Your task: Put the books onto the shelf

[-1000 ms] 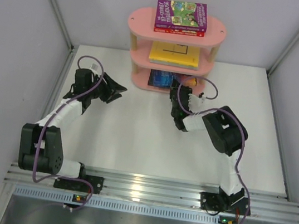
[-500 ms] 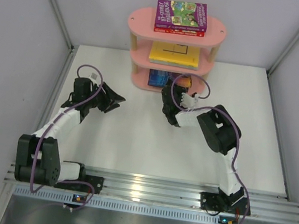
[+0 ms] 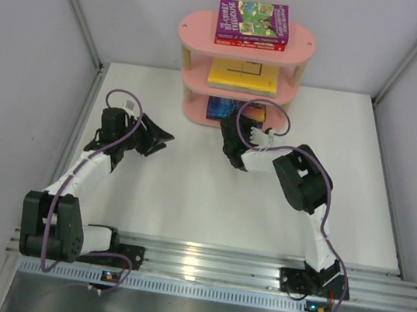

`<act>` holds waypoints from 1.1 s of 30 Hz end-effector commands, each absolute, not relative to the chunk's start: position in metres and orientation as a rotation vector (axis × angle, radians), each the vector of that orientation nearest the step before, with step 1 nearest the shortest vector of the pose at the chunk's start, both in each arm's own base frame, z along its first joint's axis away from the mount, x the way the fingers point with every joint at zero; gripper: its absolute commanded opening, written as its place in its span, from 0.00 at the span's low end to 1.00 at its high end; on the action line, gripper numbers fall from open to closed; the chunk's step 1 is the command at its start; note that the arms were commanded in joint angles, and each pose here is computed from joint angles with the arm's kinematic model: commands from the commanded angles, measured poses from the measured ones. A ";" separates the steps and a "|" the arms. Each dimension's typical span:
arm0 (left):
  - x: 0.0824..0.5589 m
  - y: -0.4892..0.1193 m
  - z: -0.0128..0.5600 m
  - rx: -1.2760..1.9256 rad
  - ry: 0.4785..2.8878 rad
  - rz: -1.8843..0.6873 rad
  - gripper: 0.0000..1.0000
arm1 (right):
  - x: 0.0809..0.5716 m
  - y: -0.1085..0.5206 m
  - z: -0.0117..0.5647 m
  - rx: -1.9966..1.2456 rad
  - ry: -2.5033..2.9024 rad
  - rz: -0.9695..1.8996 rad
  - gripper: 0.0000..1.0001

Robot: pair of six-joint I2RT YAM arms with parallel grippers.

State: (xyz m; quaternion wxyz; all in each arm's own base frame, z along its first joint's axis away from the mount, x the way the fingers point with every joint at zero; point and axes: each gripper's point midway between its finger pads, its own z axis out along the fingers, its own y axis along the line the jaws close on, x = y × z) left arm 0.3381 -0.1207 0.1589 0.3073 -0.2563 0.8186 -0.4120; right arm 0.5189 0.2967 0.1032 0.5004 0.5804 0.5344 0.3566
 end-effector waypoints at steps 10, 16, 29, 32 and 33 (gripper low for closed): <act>0.341 -0.118 0.170 -0.622 2.123 -1.070 0.54 | 0.528 0.313 0.137 1.428 1.201 0.952 0.18; 0.342 -0.118 0.171 -0.624 2.119 -1.067 0.54 | 0.522 0.319 0.141 1.392 1.262 0.948 0.33; 0.339 -0.117 0.171 -0.629 2.113 -1.068 0.54 | 0.515 0.328 0.143 1.330 1.397 0.954 0.51; 0.338 -0.118 0.170 -0.630 2.115 -1.074 0.54 | 0.512 0.331 0.140 1.319 1.441 0.947 0.55; 0.338 -0.118 0.170 -0.630 2.115 -1.073 0.54 | 0.512 0.330 0.140 1.317 1.447 0.946 0.57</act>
